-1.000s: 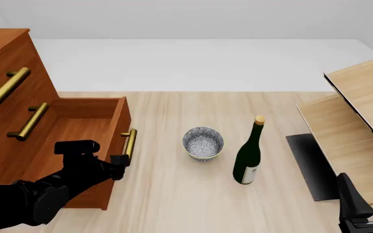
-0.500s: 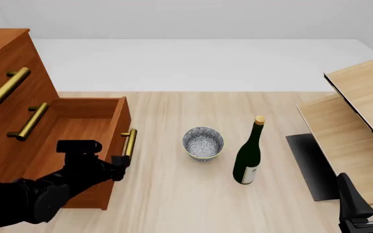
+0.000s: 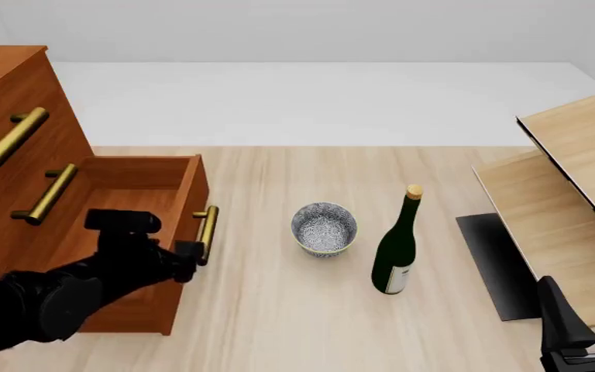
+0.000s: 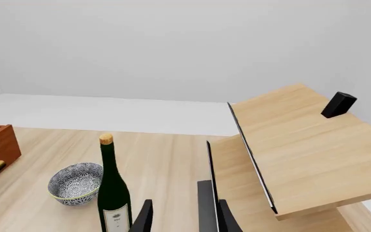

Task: Put the wine bottle in the bottom drawer of the cabinet.

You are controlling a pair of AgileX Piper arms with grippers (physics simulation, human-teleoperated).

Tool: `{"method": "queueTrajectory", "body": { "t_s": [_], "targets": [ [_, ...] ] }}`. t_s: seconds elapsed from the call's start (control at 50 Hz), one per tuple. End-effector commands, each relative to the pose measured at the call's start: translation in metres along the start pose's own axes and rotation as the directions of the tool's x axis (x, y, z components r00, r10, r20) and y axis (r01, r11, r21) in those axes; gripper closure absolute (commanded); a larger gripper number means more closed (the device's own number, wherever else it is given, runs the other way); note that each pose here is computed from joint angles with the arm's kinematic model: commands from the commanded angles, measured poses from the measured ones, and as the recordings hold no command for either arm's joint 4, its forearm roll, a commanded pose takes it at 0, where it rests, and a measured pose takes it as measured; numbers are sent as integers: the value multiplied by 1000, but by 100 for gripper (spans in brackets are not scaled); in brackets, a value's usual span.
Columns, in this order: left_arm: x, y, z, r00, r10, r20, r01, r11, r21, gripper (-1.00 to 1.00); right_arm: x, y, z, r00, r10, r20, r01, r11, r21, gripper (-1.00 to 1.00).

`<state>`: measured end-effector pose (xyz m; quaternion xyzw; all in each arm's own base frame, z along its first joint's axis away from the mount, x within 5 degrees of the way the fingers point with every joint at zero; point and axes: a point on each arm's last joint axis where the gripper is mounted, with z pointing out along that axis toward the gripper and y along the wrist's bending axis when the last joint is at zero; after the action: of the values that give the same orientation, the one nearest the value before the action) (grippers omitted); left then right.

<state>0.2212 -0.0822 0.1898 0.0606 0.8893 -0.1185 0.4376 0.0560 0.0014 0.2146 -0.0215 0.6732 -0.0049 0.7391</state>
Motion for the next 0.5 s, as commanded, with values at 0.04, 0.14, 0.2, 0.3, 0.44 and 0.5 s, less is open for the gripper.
{"method": "queueTrajectory", "body": {
  "t_s": [0.04, 0.14, 0.2, 0.3, 0.44, 0.5],
  "targets": [
    [-37, -26, -26, 979, 154, 134, -167, 982, 94, -100, 0, 0, 0, 1000, -5, 2, 5, 1000, 1, -100],
    [-44, -28, -33, 975, 159, 155, -176, 980, 97, -100, 0, 0, 0, 1000, -6, 3, 6, 1000, -1, -100],
    [-48, -32, -39, 970, 167, 175, -187, 977, 107, -100, -1, 0, 0, 1000, -10, 6, 10, 1000, -6, -100],
    [-56, -36, -47, 963, 178, 202, -204, 972, 115, -100, -1, 0, 0, 1000, -12, 7, 12, 1000, -4, -100],
    [-72, -43, -58, 950, 203, 239, -237, 963, 126, -100, -1, 0, 0, 1000, -13, 7, 13, 1000, -3, -100],
    [-76, -46, -61, 945, 210, 251, -248, 960, 128, -100, -1, 0, 0, 1000, -14, 8, 14, 1000, -5, -100]
  ]
}}
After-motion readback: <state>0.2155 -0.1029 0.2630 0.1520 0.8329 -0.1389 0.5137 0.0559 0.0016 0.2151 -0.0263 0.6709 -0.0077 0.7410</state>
